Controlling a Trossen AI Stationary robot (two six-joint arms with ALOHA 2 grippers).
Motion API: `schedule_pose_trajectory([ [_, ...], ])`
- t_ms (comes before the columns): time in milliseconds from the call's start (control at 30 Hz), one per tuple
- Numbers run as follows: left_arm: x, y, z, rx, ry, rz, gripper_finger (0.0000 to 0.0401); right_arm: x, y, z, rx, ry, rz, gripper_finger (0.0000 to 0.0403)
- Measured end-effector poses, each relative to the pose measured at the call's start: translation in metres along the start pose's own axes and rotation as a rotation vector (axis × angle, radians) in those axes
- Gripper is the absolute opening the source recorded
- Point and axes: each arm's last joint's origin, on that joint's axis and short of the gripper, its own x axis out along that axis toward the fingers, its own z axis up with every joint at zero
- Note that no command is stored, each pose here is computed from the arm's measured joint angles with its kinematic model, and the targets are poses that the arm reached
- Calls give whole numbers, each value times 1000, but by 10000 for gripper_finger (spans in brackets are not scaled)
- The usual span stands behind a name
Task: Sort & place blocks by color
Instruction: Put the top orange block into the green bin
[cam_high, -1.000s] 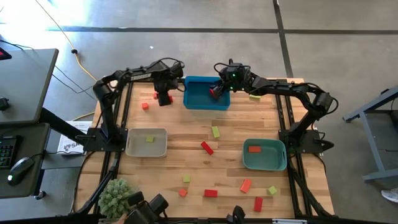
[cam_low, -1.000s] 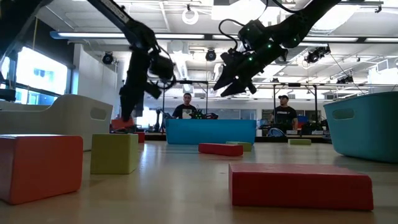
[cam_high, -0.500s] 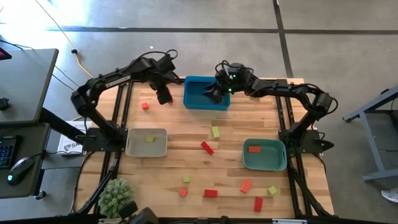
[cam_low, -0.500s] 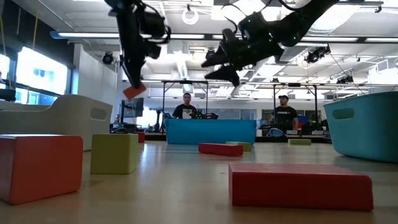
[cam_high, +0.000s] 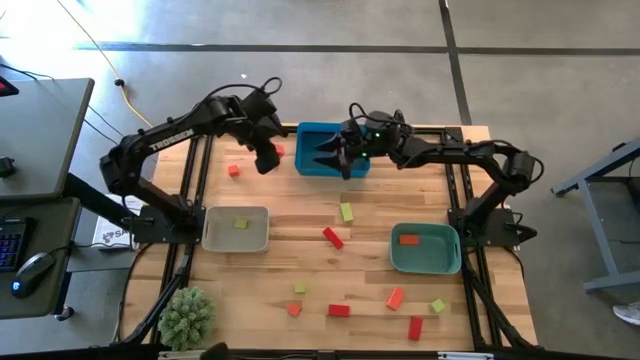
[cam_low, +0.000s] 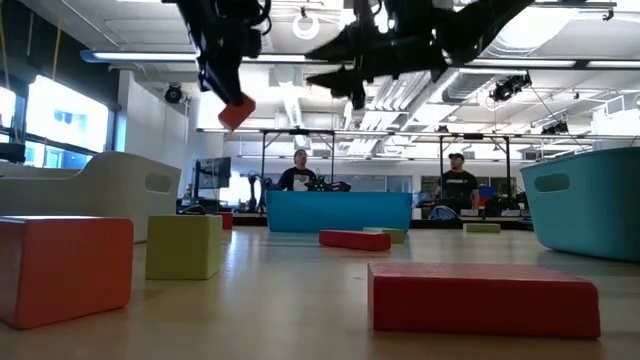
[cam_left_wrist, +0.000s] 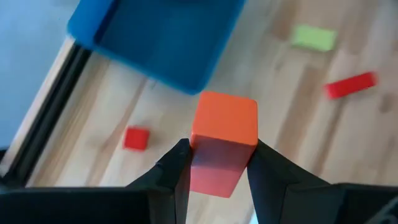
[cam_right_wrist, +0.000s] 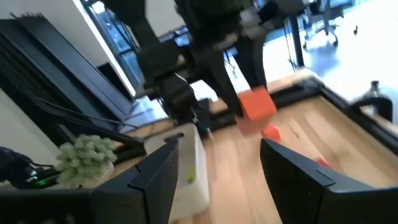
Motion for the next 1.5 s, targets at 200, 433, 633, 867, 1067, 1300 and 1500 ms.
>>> schedule_pose_trajectory([
  [200,-11,-6,6,42,-136,-122,102,-10,30,18,-49,-72,8,213],
  [433,-17,-13,13,79,-239,-257,101,-16,54,26,-1,-94,68,213],
  [633,-18,-23,20,129,-306,-364,101,-13,76,21,13,-98,9,213],
  [867,-19,-34,24,176,-349,-427,101,-13,100,12,-14,-75,-160,213],
  [1067,-21,-45,30,206,-401,-490,102,-11,110,2,-41,-43,-265,213],
  [1300,-23,-52,35,234,-455,-499,102,-12,111,-2,-47,-23,-332,213],
  [1500,-24,-56,39,240,-487,-493,102,-12,111,-3,-50,-9,-328,213],
])
